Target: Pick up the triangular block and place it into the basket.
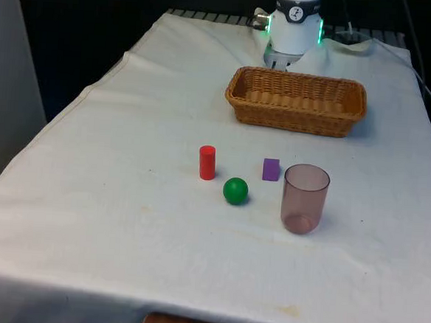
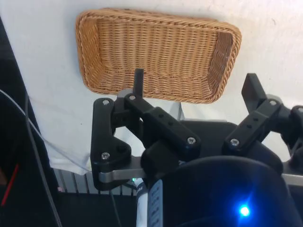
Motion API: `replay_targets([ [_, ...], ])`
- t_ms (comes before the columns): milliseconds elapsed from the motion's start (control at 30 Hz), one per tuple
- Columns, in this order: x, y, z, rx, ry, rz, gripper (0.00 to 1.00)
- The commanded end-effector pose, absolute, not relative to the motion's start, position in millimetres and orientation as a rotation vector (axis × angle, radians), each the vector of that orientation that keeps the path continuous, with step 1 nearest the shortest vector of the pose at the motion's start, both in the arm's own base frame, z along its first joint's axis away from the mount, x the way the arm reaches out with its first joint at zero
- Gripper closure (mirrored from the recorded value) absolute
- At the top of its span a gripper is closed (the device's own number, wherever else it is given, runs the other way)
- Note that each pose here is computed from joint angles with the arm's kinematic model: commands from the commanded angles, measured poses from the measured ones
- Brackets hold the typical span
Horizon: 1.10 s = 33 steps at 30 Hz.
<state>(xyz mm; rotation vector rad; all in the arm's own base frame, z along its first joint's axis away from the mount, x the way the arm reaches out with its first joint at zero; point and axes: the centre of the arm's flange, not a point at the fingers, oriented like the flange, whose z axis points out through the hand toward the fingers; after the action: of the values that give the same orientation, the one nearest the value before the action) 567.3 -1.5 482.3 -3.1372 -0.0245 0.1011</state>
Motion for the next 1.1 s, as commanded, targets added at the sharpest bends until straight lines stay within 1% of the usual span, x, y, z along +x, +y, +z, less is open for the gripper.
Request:
replay_targets([
  [0, 570, -1, 478, -3.135, -0.027, 0.107, 0.0],
  [200, 573, 11, 466, -3.153, -0.029, 0.107, 0.0],
  [300, 573, 13, 464, -3.156, -0.029, 0.104, 0.0],
  [567, 575, 29, 437, -3.174, -0.035, 0.073, 0.0],
  [600, 574, 28, 439, -3.167, -0.041, 0.087, 0.0],
  [1033, 565, 31, 401, -3.165, -0.05, 0.005, 0.0],
  [1067, 566, 30, 400, -3.167, -0.048, 0.027, 0.0],
])
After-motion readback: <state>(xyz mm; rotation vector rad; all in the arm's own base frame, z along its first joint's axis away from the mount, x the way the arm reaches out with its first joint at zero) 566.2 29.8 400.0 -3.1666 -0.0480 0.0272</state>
